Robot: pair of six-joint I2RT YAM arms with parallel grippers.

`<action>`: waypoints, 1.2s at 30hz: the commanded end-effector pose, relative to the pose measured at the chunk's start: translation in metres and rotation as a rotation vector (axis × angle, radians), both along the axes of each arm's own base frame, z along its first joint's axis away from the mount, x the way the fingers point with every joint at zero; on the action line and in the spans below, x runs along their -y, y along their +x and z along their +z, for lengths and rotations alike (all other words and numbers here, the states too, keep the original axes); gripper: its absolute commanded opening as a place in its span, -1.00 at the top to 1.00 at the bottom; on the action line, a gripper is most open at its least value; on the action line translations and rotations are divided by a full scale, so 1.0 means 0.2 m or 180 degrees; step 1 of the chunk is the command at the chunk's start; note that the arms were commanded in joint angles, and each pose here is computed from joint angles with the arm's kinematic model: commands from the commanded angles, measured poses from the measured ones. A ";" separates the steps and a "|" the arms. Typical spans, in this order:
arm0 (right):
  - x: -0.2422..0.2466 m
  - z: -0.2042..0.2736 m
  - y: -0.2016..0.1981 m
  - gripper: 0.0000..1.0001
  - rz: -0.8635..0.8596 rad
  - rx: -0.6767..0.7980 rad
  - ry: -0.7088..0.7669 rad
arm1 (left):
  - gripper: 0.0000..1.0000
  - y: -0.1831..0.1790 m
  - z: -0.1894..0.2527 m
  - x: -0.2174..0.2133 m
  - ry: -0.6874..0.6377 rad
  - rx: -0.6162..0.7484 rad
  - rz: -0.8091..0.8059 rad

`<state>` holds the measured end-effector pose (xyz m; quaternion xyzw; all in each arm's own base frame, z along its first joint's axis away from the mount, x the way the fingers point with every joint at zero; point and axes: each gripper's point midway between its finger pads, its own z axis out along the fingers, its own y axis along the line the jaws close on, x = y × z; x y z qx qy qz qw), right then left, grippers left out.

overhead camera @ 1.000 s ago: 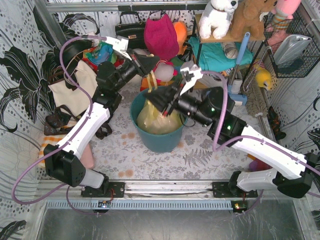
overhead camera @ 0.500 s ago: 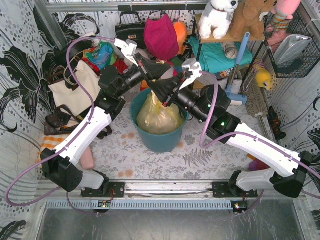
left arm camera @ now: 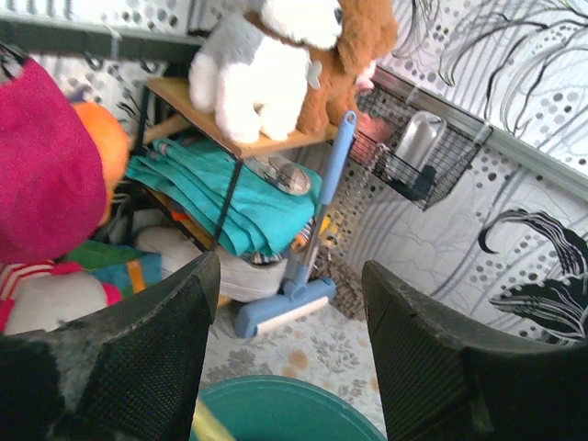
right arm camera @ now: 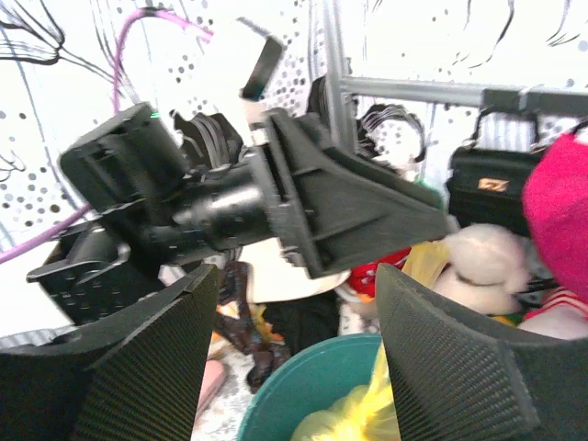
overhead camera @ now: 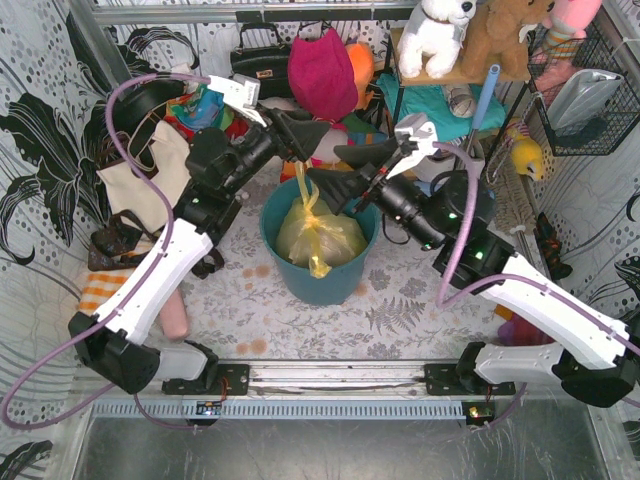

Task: Tie the trash bag

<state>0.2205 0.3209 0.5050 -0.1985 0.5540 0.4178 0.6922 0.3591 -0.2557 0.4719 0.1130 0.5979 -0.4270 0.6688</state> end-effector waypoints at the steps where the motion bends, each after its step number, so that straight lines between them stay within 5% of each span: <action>1: 0.16 0.06 0.06 -0.41 -0.0479 0.0114 -0.0257 | -0.45 -0.06 0.21 -0.18 0.0021 0.0346 0.0496; 7: 0.32 -0.13 0.35 -0.61 -0.1106 -0.0264 -0.0745 | -0.66 -0.01 0.08 -0.37 0.0157 0.0208 0.1173; 9: 0.39 -0.21 0.44 -0.71 -0.1234 -0.0413 -0.0811 | -0.99 0.04 0.00 -0.46 0.0202 0.0042 0.1516; 14: 0.68 -0.42 0.63 -0.96 -0.1810 -0.0754 -0.1007 | -0.95 0.07 -0.20 -0.76 0.0033 -0.0294 0.2375; 21: 1.15 -0.85 0.76 -0.94 -0.2714 -0.1369 -0.1207 | -0.95 0.05 -0.66 -1.20 -0.0038 -0.0849 0.3470; 27: 1.58 -1.41 0.73 -0.94 -0.3541 -0.1938 -0.1318 | -0.95 0.01 -1.16 -1.36 0.0258 -0.1233 0.3996; 36: 1.83 -1.93 0.63 -0.94 -0.4103 -0.1856 -0.1707 | -0.95 -0.07 -1.63 -1.50 0.0850 -0.1270 0.4499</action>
